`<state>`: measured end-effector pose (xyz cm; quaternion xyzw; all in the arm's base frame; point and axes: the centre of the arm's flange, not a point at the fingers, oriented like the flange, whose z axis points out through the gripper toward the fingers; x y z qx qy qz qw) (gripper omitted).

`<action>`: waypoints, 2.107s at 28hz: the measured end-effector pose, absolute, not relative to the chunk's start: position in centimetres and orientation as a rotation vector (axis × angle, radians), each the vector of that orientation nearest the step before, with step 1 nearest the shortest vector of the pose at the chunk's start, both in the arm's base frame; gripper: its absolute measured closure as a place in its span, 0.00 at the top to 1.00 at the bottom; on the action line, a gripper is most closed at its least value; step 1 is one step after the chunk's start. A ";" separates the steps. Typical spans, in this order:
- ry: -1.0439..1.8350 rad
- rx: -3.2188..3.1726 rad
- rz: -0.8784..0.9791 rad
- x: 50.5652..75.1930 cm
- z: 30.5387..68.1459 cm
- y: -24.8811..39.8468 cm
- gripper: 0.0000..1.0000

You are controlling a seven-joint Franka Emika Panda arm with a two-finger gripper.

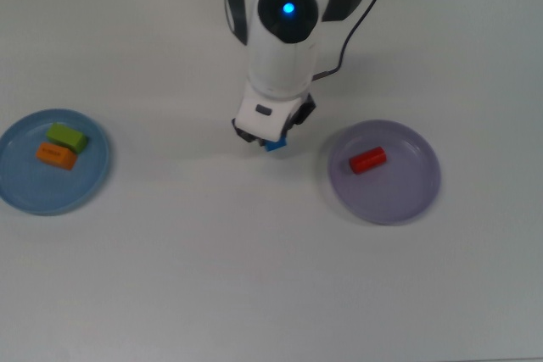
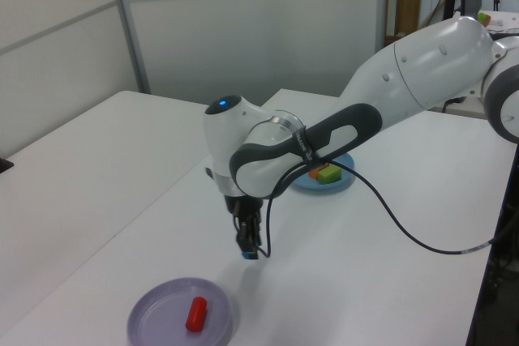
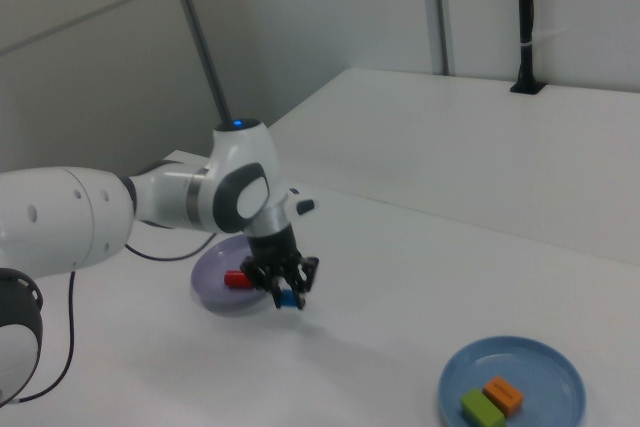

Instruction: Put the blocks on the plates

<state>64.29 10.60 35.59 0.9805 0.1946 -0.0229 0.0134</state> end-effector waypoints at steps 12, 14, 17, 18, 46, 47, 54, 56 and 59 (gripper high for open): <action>0.588 3.090 0.142 62.9 37.8 25.2 0.39; 0.574 3.090 0.184 62.6 37.0 27.0 0.39; 0.548 3.079 0.214 62.6 35.7 28.2 0.39; 0.537 3.073 0.222 62.7 35.1 28.4 0.39; 0.205 3.004 0.164 63.0 46.8 18.0 1.00; 0.183 2.995 0.130 62.6 47.8 16.7 1.00; 0.016 2.972 0.018 59.6 53.1 10.3 1.00; -0.017 2.986 0.015 58.7 54.3 8.3 1.00; -0.070 3.033 0.019 57.0 55.8 5.0 1.00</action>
